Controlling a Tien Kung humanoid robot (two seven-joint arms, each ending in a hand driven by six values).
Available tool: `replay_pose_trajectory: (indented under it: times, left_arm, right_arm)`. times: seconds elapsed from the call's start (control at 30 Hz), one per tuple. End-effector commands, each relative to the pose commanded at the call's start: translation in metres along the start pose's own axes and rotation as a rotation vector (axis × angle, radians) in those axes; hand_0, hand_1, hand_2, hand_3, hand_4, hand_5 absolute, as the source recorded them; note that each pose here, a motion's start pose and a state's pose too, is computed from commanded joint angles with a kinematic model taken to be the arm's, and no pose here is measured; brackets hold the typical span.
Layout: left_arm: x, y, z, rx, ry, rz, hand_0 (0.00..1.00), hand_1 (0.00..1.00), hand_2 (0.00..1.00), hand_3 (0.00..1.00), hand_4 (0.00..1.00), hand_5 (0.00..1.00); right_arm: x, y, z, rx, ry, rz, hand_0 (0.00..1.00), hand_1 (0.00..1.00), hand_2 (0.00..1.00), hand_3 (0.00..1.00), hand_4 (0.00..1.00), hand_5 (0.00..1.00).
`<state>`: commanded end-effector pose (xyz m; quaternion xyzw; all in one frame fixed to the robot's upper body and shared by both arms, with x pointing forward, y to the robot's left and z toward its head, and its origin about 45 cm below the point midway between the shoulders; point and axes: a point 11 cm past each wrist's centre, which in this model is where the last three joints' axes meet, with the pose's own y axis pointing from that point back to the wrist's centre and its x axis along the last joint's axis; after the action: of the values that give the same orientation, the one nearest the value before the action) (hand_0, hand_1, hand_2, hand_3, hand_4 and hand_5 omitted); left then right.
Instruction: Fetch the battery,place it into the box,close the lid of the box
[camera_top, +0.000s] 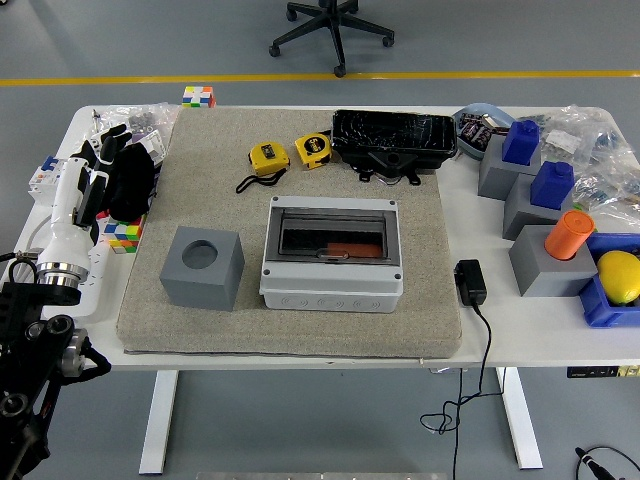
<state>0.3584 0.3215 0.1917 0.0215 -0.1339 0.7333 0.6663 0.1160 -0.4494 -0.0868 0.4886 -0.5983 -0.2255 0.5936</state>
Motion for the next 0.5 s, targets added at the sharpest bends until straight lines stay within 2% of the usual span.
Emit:
replay_pose_trajectory:
  times: [0.27,0.3,0.5]
  left_arm:
    - [-0.0054,0.0014,-0.0019,0.008,0.002,-0.015,0.851,0.857,0.787,0.779,0.998,0.998]
    - [-0.0054,0.0013,-0.0018,0.008,0.001,-0.015,0.849,0.854,0.784,0.768,0.998,0.998]
    - [-0.0031,-0.0002,0.0006,0.001,-0.010,-0.016,0.842,0.854,0.779,0.756,0.998,0.998]
  right_arm:
    - [0.0031,-0.0003,-0.0024,0.015,0.035,0.007,0.862,0.793,0.766,0.809,0.998,0.998]
    - [0.0030,-0.0003,-0.0025,0.015,0.035,0.007,0.891,0.804,0.767,0.795,0.998,0.998]
    - [0.0019,-0.0001,-0.0017,0.011,0.024,0.009,0.885,0.800,0.766,0.792,0.998,0.998]
